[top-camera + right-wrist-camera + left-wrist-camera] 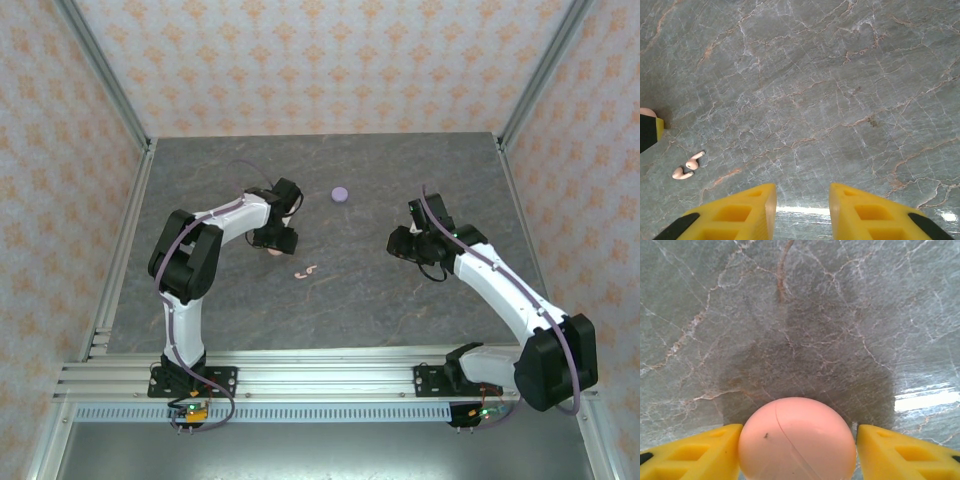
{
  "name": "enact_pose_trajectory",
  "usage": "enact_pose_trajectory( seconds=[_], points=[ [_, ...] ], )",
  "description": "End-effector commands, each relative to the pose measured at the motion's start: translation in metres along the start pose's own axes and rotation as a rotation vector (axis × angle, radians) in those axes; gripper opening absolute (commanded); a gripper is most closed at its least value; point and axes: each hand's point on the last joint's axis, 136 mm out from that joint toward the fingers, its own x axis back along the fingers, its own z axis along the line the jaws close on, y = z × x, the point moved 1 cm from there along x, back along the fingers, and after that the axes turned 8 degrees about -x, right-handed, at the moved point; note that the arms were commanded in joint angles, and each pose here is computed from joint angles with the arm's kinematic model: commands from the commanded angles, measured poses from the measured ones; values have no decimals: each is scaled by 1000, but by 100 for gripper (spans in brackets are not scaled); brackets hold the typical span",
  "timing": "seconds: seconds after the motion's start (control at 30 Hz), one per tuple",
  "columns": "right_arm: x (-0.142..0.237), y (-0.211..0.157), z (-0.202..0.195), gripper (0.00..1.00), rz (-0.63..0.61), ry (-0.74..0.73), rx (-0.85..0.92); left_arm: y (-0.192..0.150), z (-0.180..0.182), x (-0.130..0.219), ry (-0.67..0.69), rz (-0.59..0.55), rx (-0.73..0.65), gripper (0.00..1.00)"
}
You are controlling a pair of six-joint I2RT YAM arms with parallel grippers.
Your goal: Insert the wireless bluetooth earbuds into the charging case
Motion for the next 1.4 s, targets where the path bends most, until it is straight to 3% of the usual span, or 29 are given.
enact_pose_trajectory(
  seconds=[0.0,0.2,0.7,1.03,1.37],
  points=[
    [-2,0,-7,34,-10,-33,2,-5,5,-1,25,25,32,55],
    [-4,-2,-9,34,-4,-35,1,3,-12,4,-10,-18,101,48],
    [-16,-10,-14,34,31,-50,-4,45,-96,-5,-22,-71,73,50],
    [-27,-14,-13,34,68,-45,-5,55,-110,10,-84,-111,34,68],
    [-44,-20,2,34,148,18,-10,80,-103,67,-188,-228,31,72]
  ],
)
